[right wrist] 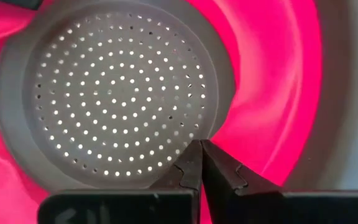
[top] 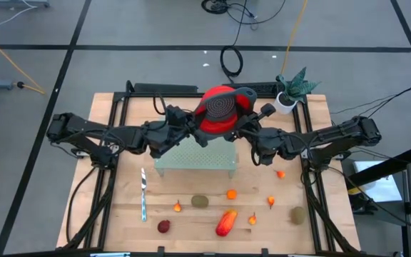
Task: Pick & Place Fruit
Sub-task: Put the strainer bowl on the shelf
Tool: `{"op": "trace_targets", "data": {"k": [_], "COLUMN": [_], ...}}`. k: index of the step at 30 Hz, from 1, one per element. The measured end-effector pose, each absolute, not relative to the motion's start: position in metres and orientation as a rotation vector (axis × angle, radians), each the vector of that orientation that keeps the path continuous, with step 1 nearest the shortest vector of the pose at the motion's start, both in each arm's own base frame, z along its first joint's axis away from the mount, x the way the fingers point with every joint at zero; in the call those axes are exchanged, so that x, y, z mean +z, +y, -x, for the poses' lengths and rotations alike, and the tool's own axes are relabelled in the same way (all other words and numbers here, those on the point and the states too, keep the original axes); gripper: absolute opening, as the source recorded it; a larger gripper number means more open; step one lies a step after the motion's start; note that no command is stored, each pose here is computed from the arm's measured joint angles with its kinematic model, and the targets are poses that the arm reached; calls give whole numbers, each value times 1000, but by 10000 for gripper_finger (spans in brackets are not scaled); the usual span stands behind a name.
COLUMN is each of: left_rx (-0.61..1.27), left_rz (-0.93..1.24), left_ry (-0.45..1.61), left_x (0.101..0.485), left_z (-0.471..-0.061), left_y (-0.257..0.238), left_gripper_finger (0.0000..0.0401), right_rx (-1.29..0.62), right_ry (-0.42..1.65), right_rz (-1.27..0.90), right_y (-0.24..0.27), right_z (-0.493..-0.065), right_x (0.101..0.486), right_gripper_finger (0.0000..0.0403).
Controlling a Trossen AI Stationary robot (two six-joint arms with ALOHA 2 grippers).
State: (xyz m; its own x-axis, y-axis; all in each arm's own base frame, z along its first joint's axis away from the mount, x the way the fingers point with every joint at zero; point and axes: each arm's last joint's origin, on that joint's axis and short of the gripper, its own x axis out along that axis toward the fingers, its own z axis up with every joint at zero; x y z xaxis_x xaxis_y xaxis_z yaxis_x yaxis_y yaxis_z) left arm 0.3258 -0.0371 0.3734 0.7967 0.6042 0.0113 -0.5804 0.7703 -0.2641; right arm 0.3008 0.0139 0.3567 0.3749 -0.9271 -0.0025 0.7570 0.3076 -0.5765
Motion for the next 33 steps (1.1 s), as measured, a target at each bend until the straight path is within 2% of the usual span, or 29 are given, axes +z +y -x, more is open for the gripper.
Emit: {"op": "trace_targets", "data": {"k": [7, 16, 25, 33], "left_rx": [626, 596, 599, 561], "left_rz": [252, 256, 241, 216], "left_ry": [-89, -89, -85, -130], "left_x": [372, 373, 372, 360], "left_z": [-326, -326, -328, -348], "left_y": [-40, -41, -41, -45], "left_gripper_finger": [2, 2, 1, 1], "right_rx": [-1007, -928, -959, -1058], "right_ry": [282, 214, 224, 270], "right_rz": [491, 421, 419, 434], "right_y": [19, 21, 20, 16], "right_z": [-304, -306, -305, -309], "right_x": [357, 358, 357, 351], "right_gripper_finger": [0, 0, 0, 0]}}
